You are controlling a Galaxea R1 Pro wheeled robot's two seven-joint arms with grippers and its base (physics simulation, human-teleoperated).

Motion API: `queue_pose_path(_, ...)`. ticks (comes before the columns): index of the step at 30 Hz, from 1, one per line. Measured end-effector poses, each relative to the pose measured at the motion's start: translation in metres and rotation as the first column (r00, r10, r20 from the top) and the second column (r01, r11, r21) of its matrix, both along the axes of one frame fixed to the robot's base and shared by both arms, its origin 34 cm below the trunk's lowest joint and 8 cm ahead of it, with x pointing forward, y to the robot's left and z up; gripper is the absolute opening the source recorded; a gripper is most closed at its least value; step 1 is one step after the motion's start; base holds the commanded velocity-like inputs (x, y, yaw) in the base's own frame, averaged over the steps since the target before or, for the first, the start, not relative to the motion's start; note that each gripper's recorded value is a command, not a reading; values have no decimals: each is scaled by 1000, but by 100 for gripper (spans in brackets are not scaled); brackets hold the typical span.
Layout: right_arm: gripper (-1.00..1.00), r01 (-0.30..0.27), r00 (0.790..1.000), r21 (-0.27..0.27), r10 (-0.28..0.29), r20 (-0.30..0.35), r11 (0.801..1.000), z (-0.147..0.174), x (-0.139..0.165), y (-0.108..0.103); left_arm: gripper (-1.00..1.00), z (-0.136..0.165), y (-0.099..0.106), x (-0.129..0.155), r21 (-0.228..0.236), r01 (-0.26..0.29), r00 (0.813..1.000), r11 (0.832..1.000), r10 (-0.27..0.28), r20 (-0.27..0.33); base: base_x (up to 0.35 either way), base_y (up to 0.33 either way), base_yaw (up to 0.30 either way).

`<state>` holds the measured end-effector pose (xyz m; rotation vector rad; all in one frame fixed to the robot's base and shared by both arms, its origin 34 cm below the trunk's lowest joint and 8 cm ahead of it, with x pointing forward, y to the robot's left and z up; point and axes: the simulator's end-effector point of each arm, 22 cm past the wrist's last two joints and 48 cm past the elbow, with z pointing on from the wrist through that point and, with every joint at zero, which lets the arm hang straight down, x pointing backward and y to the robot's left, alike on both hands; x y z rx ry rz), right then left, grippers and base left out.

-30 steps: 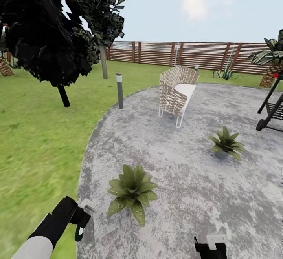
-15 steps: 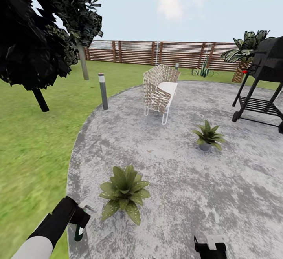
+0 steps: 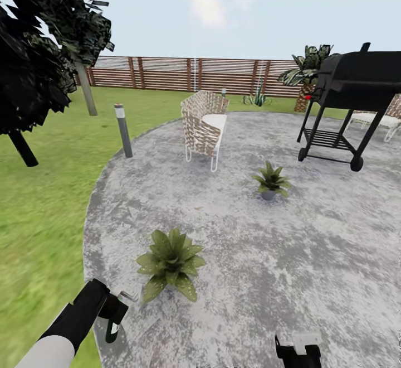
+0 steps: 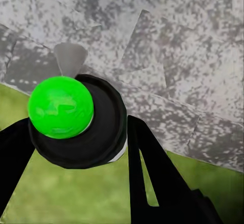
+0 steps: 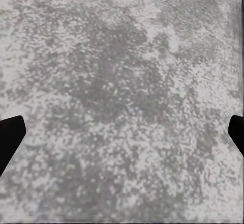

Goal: Pick up the pesticide atomizer in the garden and spray insectifuge to fully cover both potted plants in the garden.

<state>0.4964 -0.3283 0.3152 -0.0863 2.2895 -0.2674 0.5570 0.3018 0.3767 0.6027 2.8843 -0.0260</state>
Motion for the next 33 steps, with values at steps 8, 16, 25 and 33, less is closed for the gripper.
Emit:
queue_pose_path(8, 100, 0, 1000, 0, 0, 0, 1000, 0, 0, 0, -100, 0, 0, 0, 0, 0, 1000, 1000, 0, 0, -1, 333, -295)
queue_pose_path(16, 100, 0, 1000, 0, 0, 0, 1000, 0, 0, 0, -100, 0, 0, 0, 0, 0, 1000, 1000, 0, 0, -40, 334, -275)
queue_pose_path(25, 100, 0, 1000, 0, 0, 0, 1000, 0, 0, 0, -100, 0, 0, 0, 0, -1, 1000, 1000, 1, 0, -61, 334, -25)
queue_pose_path(33, 100, 0, 1000, 0, 0, 0, 1000, 0, 0, 0, -100, 0, 0, 0, 0, 0, 1000, 1000, 0, 1, -3, 334, -156)
